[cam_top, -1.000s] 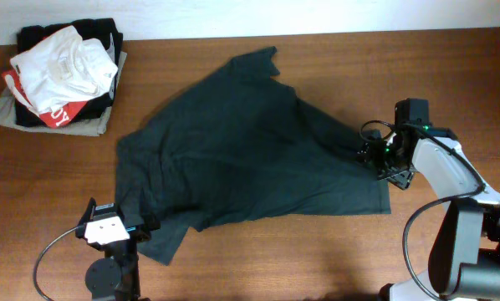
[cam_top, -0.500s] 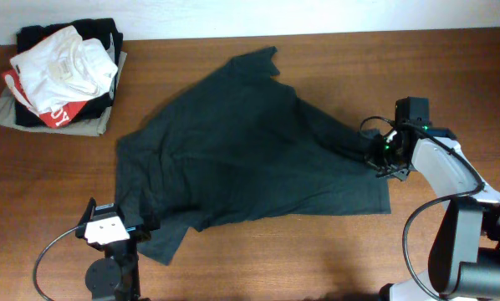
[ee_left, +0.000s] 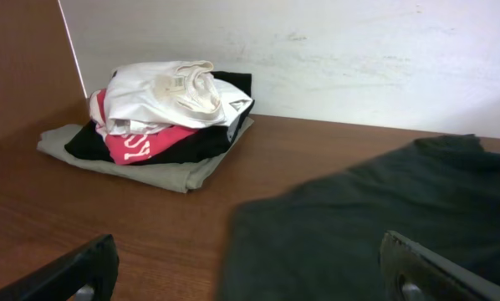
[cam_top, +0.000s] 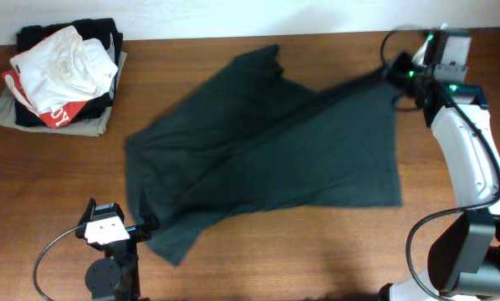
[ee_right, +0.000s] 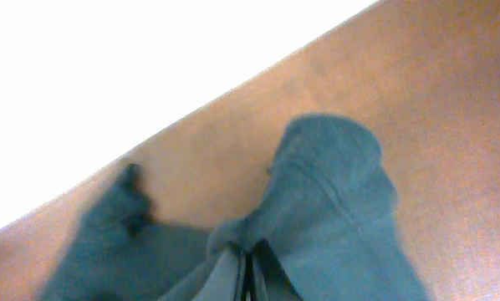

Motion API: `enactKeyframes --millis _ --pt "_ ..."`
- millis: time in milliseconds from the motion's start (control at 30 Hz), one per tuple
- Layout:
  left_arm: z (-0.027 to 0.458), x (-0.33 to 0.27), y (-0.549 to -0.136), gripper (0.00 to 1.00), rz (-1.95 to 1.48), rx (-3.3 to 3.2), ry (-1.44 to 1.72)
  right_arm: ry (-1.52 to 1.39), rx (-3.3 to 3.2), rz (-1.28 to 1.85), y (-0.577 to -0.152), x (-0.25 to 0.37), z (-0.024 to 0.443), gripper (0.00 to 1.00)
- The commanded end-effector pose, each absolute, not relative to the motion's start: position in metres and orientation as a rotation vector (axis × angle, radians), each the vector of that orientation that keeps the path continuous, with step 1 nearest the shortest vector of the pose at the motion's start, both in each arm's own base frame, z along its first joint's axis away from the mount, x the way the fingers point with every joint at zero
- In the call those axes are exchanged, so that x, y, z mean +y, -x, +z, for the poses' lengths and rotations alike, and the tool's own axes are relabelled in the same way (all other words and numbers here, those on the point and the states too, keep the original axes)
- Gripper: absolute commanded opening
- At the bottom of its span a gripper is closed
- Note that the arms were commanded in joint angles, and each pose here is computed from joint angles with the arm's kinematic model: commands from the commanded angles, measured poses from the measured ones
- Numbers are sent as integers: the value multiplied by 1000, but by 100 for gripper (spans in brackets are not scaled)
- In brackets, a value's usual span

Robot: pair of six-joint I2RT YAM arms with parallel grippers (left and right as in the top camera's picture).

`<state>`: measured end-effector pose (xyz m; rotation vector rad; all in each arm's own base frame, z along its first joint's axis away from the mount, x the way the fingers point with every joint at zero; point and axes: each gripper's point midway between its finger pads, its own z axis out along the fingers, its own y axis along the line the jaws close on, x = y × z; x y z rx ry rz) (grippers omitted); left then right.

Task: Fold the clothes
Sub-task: 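Pull the right corner up and right to spread the shirt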

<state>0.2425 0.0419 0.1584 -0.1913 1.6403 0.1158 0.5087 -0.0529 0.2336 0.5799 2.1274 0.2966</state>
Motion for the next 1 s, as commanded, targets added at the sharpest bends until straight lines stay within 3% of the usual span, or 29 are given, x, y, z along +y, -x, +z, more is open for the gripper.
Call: enactKeyframes --millis 0,33,67,200,533,967 --pt "156 42 -243 99 127 1641 187 -609 2030 210 -528 -72 244 41" --pt "156 42 -243 99 127 1641 187 -619 2032 194 -531 -75 238 64" --pt "156 42 -243 99 127 1641 187 -635 2038 171 -533 -80 230 100" --pt "156 42 -243 99 127 1641 187 -684 2151 105 -521 -91 195 99" --pt "156 42 -243 99 127 1641 187 -796 2321 57 -456 -104 211 99" --pt "156 42 -243 99 132 1642 181 -878 2647 106 -380 -75 181 99"
